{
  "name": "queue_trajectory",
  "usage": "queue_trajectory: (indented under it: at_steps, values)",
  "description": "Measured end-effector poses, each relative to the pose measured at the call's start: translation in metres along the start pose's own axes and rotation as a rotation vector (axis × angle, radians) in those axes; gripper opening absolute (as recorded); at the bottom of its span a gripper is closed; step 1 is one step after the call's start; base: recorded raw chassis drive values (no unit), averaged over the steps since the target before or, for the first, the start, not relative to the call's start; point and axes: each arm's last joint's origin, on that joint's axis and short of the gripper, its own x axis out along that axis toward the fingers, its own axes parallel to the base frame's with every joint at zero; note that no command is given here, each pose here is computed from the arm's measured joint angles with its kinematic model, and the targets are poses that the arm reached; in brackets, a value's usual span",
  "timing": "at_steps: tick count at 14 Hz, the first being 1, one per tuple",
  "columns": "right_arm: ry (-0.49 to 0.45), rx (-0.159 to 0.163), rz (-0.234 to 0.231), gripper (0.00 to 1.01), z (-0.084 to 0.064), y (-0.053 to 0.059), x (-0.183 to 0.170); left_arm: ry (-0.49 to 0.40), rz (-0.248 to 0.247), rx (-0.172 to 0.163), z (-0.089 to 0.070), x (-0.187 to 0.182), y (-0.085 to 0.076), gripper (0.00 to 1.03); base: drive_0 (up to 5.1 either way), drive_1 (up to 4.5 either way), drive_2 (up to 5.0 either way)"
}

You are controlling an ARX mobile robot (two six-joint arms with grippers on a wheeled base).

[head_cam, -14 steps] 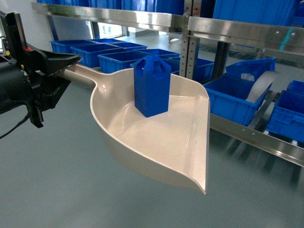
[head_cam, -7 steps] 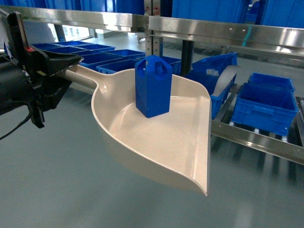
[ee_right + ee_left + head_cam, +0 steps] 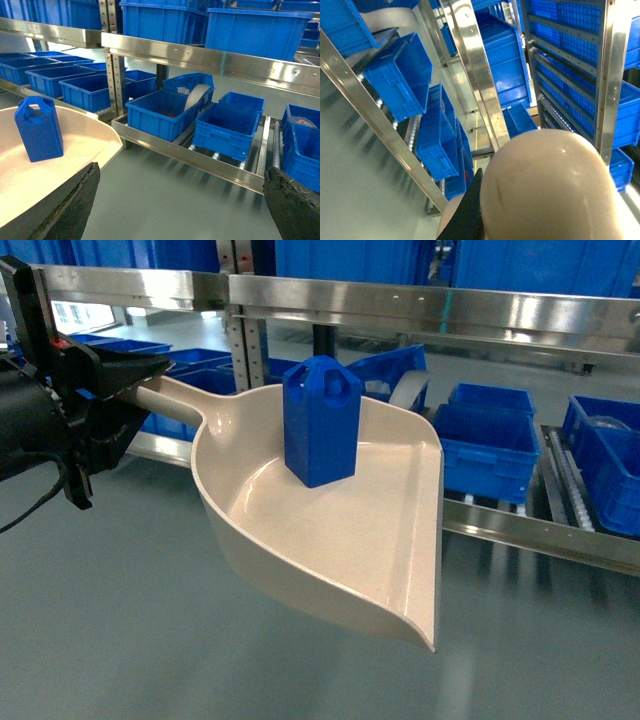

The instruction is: Place part in tray to right shelf

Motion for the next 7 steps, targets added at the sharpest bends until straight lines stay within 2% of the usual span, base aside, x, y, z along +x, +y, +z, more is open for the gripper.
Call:
queue_trajectory:
  at_steps: [7]
  values:
    - [0.0,0.0,0.0,0.98,0.0,0.0,0.0,0.0,0.0,0.0,0.0,0.0,0.0,0.16,-1.5,-1.47,-1.5]
